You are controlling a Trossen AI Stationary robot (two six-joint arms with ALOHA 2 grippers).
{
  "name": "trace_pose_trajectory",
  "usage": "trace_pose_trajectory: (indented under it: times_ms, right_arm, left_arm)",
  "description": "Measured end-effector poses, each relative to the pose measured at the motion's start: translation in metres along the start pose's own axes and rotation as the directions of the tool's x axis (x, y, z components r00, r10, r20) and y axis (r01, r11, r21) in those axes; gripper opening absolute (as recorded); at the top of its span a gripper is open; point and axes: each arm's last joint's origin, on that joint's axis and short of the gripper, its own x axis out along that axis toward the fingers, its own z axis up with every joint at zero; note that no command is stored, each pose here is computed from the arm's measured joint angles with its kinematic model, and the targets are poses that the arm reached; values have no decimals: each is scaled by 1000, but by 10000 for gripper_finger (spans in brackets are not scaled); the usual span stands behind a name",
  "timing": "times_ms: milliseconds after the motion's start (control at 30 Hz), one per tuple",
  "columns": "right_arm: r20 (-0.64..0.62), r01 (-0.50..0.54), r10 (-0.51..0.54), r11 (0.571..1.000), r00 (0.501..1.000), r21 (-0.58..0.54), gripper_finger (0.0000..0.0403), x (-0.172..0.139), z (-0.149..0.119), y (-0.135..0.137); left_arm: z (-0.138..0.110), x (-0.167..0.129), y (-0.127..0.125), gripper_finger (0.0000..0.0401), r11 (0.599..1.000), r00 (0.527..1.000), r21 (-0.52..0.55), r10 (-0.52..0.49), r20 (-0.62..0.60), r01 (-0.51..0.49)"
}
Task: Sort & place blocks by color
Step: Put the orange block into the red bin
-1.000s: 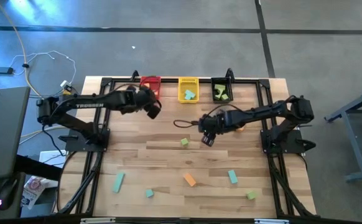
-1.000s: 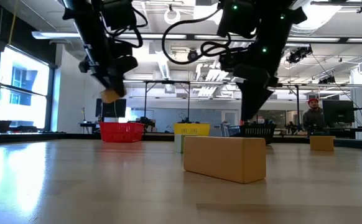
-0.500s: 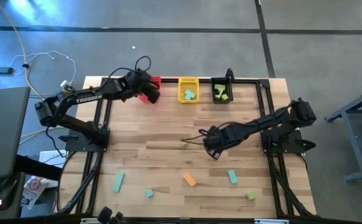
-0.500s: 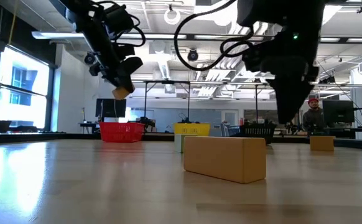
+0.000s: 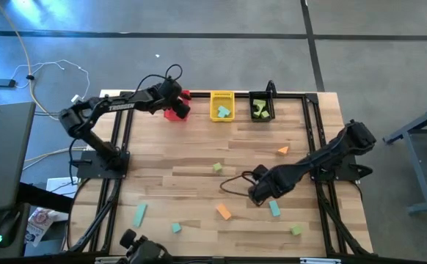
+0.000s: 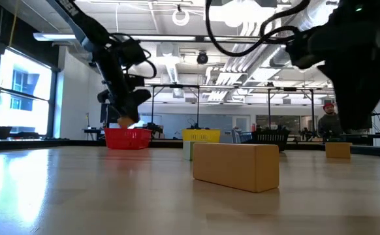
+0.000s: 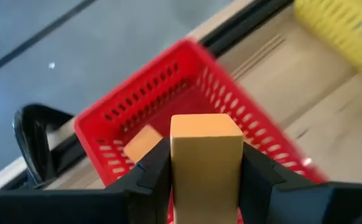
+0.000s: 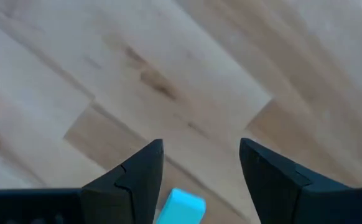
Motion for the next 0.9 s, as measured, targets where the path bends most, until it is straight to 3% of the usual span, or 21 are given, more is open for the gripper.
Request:
trace_pose_trajectory:
  times_ms: [300, 667, 900]
  right_arm:
    - [-20, 6, -4, 994, 1000, 113, 199, -4, -30, 5]
    - [-22, -2, 7, 975, 1000, 221, 199, -8, -58, 9]
    - [-23, -43, 51, 956, 998, 290, 199, -10, -71, 13]
  left_arm:
    - [-12, 30, 3, 119, 1000, 994, -13, -22, -107, 21]
    - [-13, 31, 3, 165, 999, 993, -48, -23, -120, 17]
    - [-12, 30, 0, 193, 995, 988, -56, -92, -128, 86]
